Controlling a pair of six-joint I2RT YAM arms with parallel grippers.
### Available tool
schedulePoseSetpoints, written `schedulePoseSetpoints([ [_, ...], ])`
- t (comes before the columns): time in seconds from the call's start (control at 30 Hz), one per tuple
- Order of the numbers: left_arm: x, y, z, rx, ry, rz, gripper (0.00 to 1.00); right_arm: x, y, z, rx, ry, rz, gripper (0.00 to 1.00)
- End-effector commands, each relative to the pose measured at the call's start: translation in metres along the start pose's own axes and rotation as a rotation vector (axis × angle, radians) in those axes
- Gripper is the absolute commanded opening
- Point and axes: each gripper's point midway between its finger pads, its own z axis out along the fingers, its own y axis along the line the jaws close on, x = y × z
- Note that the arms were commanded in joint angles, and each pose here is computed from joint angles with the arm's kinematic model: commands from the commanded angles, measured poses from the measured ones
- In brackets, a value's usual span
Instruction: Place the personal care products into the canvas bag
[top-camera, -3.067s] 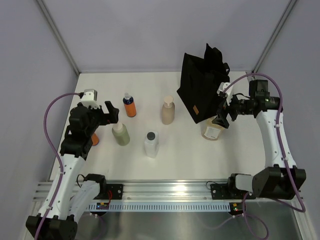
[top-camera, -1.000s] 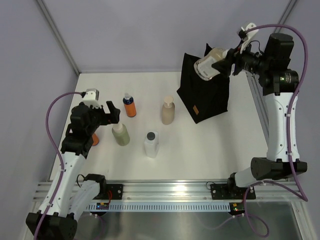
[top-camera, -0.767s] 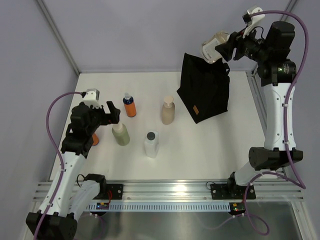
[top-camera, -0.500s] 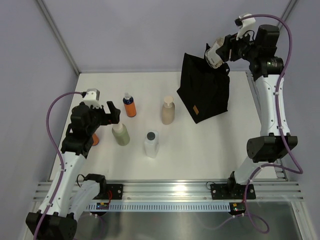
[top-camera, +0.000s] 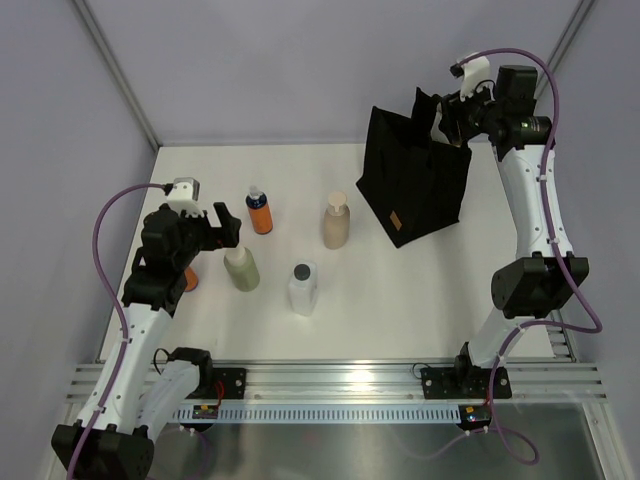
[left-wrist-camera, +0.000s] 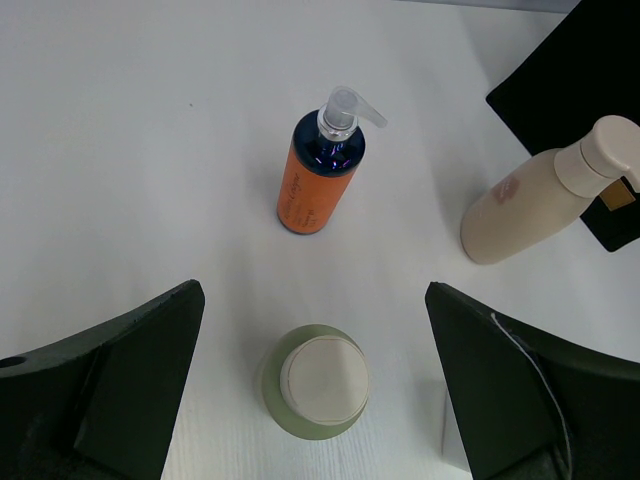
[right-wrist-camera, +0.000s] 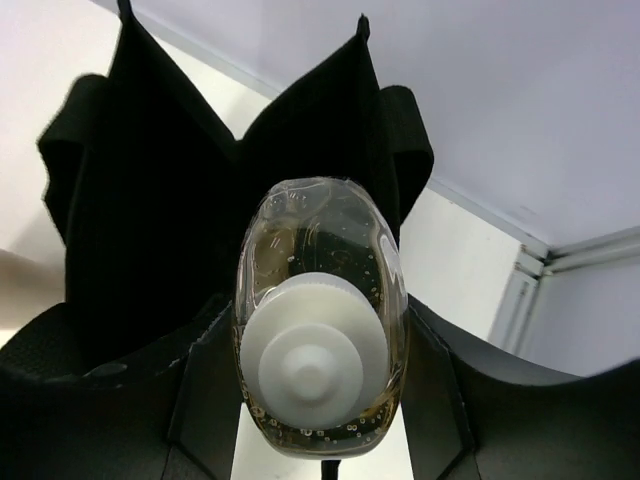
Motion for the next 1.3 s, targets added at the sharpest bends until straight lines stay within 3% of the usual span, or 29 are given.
schedulePoseSetpoints([
  [0.0, -0.026, -0.009, -0.006, 0.032, -0.068, 0.022, 0.99, -0.048, -0.032, -0.038, 0.16, -0.105, -0.208, 0.0],
  [0.2, -0.027, -0.01, -0.008, 0.035, -0.076, 0.024, 0.99, 0.0, -0.022, -0.015, 0.031, 0.095, -0.305, 0.0],
  [0.5, -0.027, -0.008, -0.008, 0.027, -0.077, 0.03, 0.99, 0.051, -0.007, 0.025, -0.115, 0.241, -0.245, 0.0],
  [0.7, -0.028, -0.009, -0.008, 0.029, -0.078, 0.034, 0.99, 0.081, -0.014, 0.043, -0.079, 0.327, -0.195, 0.0],
  [0.8, -0.026, -0.009, -0.008, 0.031, -0.075, 0.034, 0.99, 0.075, -0.025, 0.045, -0.014, 0.303, -0.194, 0.01],
  [1.07, -0.026, -0.009, -0.008, 0.032, -0.071, 0.037, 0.99, 0.112, -0.02, 0.061, -0.04, 0.396, -0.164, 0.06],
  [1.17, -0.026, -0.009, -0.008, 0.034, -0.073, 0.037, 0.99, 0.12, -0.016, 0.068, -0.053, 0.391, -0.133, 0.13],
  [1.27, -0.026, -0.009, -0.007, 0.032, -0.07, 0.038, 0.99, 0.119, -0.01, 0.074, -0.067, 0.364, -0.098, 0.27],
])
